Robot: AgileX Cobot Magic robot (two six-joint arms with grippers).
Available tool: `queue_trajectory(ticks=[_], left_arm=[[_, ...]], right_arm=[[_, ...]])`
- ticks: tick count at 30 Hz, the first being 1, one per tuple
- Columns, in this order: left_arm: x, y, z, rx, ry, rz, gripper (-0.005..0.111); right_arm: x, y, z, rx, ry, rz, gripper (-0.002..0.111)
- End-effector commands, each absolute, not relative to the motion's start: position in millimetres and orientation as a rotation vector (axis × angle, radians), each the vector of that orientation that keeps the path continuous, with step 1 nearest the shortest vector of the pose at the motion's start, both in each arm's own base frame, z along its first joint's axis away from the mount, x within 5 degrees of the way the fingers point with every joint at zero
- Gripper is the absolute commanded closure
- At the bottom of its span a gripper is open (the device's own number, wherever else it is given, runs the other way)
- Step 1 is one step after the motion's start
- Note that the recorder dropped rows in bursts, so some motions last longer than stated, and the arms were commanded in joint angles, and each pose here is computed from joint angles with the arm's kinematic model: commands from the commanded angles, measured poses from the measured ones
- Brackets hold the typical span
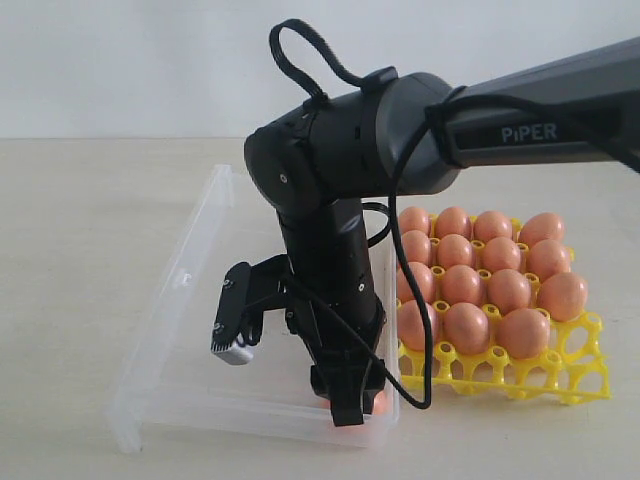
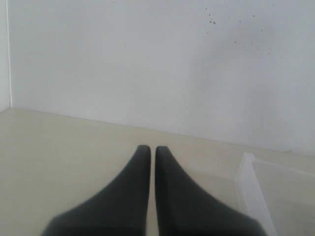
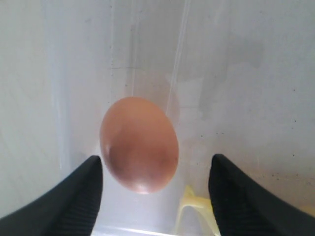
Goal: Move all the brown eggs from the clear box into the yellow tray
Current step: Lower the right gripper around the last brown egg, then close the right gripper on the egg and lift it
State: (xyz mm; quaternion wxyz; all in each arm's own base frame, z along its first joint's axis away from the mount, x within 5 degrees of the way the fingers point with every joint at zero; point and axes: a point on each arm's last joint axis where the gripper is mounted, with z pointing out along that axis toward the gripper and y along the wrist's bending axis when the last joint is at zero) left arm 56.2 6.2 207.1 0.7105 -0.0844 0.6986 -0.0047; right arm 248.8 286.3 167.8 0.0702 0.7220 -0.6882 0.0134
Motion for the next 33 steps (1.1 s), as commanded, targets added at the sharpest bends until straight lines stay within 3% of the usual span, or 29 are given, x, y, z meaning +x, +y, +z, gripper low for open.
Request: queue_trajectory(ticks=[1, 19, 27, 33], left_arm=[[56, 6, 206, -0.199, 1.545, -0.026, 0.103], [56, 6, 206, -0.199, 1.547, -0.026, 0.103], [56, 6, 206, -0.199, 1.547, -0.026, 0.103], [56, 6, 206, -0.199, 1.547, -0.026, 0.103]], right_arm=[[249, 285, 167, 2.150, -2.082, 0.049, 0.052], [247, 286, 167, 2.143, -2.085, 0.014, 0.052], [237, 295, 168, 2.146, -2.067, -0.209, 0.052], [237, 295, 168, 2.154, -2.059, -0.207, 0.052]])
